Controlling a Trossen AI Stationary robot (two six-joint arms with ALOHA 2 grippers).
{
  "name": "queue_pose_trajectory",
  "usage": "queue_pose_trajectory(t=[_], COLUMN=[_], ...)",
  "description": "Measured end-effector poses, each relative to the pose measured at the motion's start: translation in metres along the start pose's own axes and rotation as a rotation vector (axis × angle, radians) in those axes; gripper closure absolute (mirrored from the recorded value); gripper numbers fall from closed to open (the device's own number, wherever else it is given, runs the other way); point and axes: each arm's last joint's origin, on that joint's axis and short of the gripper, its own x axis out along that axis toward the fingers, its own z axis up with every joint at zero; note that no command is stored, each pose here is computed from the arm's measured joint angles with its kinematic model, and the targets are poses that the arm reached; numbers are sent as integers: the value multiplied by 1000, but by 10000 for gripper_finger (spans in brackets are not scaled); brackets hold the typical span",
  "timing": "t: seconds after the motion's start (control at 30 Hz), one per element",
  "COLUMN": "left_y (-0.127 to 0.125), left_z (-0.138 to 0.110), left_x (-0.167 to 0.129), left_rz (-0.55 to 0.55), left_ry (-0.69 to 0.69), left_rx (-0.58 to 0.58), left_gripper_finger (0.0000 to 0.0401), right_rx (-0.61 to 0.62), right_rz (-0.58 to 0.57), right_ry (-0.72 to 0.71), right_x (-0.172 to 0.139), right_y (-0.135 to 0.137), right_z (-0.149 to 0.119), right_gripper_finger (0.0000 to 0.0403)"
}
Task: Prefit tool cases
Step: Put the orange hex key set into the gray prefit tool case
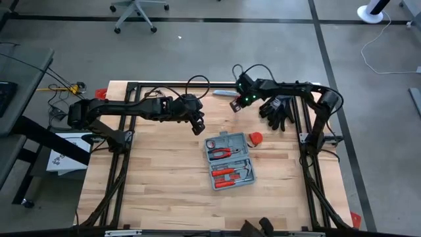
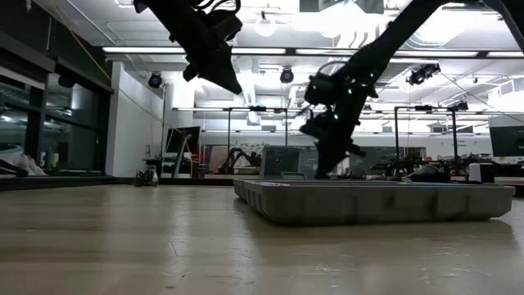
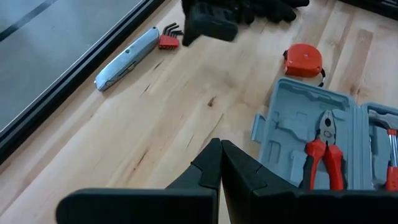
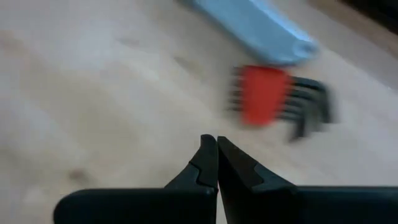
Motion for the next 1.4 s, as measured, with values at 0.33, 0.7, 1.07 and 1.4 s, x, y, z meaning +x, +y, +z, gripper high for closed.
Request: queue_pose_trajectory(t=[0.33, 0.7, 1.07, 1.4], left_y=[0, 1, 1, 1], left_z=[0, 0, 0, 0], left_x=[0, 0, 0, 0], left_rz=[1, 23, 24, 24], left_ry=[-1, -8, -8, -6], left_rx=[1, 1, 0, 0], left_gripper_finger=[401, 400, 400, 400], right_rx=[115, 209, 167, 77], right_rz=[-31, 31, 39, 76], right_ry=[-53, -65, -17, 47], right_x=[-4, 12, 29, 32], right_y=[-45, -56, -40, 5], right_z=[14, 18, 12, -4], right_gripper_finger=[403, 403, 403, 403])
